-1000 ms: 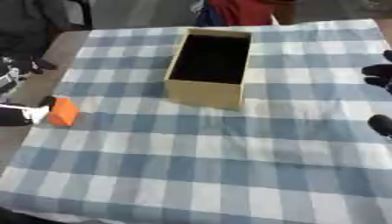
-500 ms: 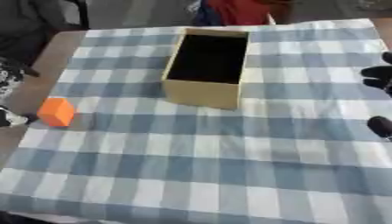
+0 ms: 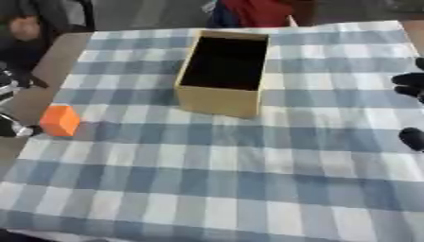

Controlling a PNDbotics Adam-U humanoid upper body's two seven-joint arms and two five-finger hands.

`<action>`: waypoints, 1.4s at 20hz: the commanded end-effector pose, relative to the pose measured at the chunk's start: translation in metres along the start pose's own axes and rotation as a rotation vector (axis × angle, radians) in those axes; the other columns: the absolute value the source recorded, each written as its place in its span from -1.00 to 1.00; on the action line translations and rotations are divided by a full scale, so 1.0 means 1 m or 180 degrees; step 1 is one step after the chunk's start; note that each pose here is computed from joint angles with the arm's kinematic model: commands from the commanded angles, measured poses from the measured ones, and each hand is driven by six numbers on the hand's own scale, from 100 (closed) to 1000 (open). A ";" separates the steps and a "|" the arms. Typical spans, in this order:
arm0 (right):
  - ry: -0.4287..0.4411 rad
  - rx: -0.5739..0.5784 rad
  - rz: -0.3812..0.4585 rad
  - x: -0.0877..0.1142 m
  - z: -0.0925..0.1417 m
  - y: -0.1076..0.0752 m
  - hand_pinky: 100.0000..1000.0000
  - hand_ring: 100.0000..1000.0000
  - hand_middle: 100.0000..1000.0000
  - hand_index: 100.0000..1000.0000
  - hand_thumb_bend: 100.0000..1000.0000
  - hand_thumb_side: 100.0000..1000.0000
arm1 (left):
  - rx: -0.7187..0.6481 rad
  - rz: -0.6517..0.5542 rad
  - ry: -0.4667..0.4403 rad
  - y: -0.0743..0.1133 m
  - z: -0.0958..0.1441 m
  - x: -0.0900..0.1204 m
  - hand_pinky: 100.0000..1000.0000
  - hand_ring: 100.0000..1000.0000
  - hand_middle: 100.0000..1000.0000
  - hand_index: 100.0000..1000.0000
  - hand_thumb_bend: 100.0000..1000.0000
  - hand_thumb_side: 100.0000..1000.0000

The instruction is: Pick up objects on the table and place them in the box.

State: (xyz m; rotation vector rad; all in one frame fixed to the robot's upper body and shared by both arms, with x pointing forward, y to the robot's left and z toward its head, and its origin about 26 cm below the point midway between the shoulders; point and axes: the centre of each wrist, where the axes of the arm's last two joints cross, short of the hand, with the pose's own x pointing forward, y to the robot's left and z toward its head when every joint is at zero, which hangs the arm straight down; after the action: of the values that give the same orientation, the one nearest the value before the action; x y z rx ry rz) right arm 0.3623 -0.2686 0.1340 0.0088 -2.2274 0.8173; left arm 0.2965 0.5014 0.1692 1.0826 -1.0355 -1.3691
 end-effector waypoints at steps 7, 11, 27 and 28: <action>-0.0097 0.0013 0.0032 0.005 -0.006 -0.005 0.70 0.72 0.51 1.00 0.23 -0.05 | -0.0121 -0.0094 0.0056 -0.004 -0.015 -0.005 0.59 0.61 0.59 0.76 -0.12 -0.72; -0.0104 0.0012 0.0026 0.006 -0.007 -0.005 0.70 0.72 0.51 1.00 0.23 -0.05 | -0.0196 -0.0074 0.0078 -0.011 -0.022 -0.005 0.59 0.58 0.55 0.74 -0.16 -0.72; -0.0084 0.0023 0.0015 0.004 -0.005 -0.004 0.70 0.72 0.51 1.00 0.22 -0.04 | 0.0653 -0.0166 -0.0572 0.075 -0.017 0.049 0.36 0.02 -0.13 0.25 -0.66 -0.84; -0.0085 0.0033 0.0010 0.004 -0.005 -0.003 0.71 0.72 0.51 1.00 0.22 -0.05 | 0.0742 -0.0182 -0.0662 0.088 -0.017 0.057 0.36 0.01 -0.14 0.24 -0.69 -0.85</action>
State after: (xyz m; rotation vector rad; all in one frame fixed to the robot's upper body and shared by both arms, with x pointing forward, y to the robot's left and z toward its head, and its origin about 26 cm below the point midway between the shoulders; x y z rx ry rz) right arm 0.3628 -0.2676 0.1339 0.0201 -2.2261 0.8188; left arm 0.3345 0.4396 0.2181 1.1051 -1.3298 -1.4290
